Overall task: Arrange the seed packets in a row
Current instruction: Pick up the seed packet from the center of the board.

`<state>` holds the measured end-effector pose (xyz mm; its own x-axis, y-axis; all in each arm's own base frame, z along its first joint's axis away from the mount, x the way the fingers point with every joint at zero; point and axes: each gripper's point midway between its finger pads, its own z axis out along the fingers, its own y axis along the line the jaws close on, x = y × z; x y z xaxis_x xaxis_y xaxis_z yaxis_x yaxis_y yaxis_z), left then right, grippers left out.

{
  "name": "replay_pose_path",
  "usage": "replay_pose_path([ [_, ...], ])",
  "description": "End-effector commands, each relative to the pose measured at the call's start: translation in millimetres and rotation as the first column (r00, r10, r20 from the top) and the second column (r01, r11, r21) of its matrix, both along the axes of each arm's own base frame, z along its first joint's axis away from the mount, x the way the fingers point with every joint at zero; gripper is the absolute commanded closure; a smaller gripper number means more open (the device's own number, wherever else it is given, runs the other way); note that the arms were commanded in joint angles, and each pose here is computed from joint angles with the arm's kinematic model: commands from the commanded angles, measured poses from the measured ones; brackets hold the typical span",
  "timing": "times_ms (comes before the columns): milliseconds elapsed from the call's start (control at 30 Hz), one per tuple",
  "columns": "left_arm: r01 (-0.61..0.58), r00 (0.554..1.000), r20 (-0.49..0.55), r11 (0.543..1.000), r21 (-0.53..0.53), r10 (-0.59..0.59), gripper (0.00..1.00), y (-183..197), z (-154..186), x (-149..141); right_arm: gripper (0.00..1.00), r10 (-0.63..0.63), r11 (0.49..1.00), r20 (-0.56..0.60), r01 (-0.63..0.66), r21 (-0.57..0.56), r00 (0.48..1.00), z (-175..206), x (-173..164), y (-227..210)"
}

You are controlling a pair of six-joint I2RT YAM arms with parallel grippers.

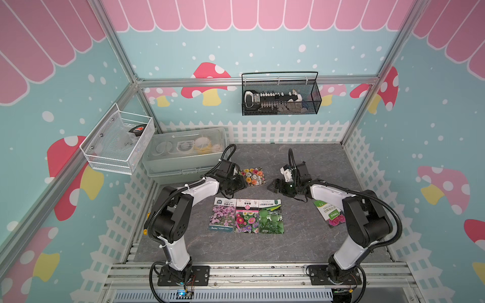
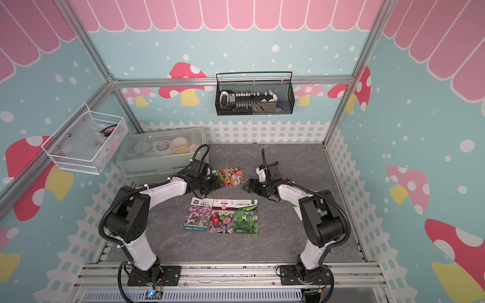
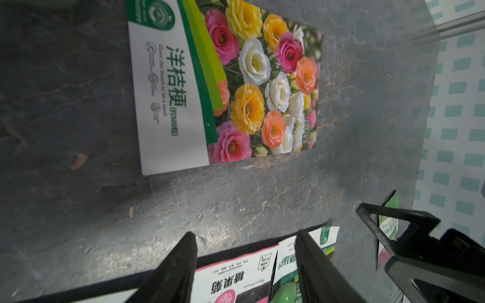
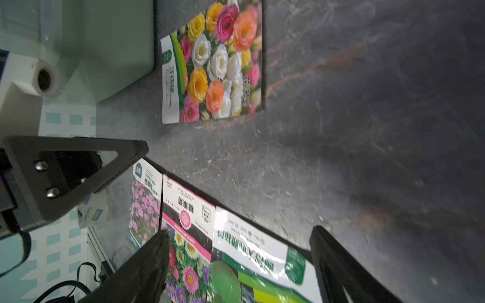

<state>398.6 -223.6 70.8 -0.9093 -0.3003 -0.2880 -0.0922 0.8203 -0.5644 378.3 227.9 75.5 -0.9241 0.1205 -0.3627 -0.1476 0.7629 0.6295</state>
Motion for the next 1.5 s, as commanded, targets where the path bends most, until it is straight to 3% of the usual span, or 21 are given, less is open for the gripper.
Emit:
replay_pose_path([
  [0, -0.046, 0.998, 0.033, 0.999, -0.002, 0.046, 0.40, 13.2, 5.3, 21.9, 0.14, 0.038, 0.999, -0.008, -0.037, 0.019, 0.999, -14.5, 19.2, 12.3],
  [267, -0.102, 0.995, 0.008, 0.994, 0.028, 0.102, 0.39, 45.0, -17.9, 41.7, 0.13, 0.045, 0.999, -0.056, -0.044, 0.017, 0.997, -53.6, 51.8, 26.6],
  [633, -0.075, 0.997, -0.038, 0.996, -0.052, 0.073, 0.41, 36.8, -45.4, 62.5, 0.18, 0.073, 0.994, -0.107, -0.064, 0.086, 0.992, -82.6, 69.0, 35.1],
  [800, -0.057, 0.997, -0.055, 0.989, -0.135, 0.050, 0.50, 28.2, -51.4, 64.1, 0.27, 0.092, 0.980, -0.113, -0.069, 0.188, 0.989, -82.6, 67.9, 47.0],
  [1133, -0.023, 0.999, -0.047, 0.980, -0.199, 0.014, 0.77, 13.7, -48.1, 65.7, 0.57, 0.098, 0.964, -0.099, -0.070, 0.256, 0.990, -77.3, 63.5, 52.6],
  [1467, 0.008, 1.000, -0.027, 0.972, -0.234, -0.014, 1.00, 2.0, -35.9, 62.9, 0.63, 0.091, 0.967, -0.095, -0.065, 0.245, 0.991, -78.3, 59.7, 49.0],
])
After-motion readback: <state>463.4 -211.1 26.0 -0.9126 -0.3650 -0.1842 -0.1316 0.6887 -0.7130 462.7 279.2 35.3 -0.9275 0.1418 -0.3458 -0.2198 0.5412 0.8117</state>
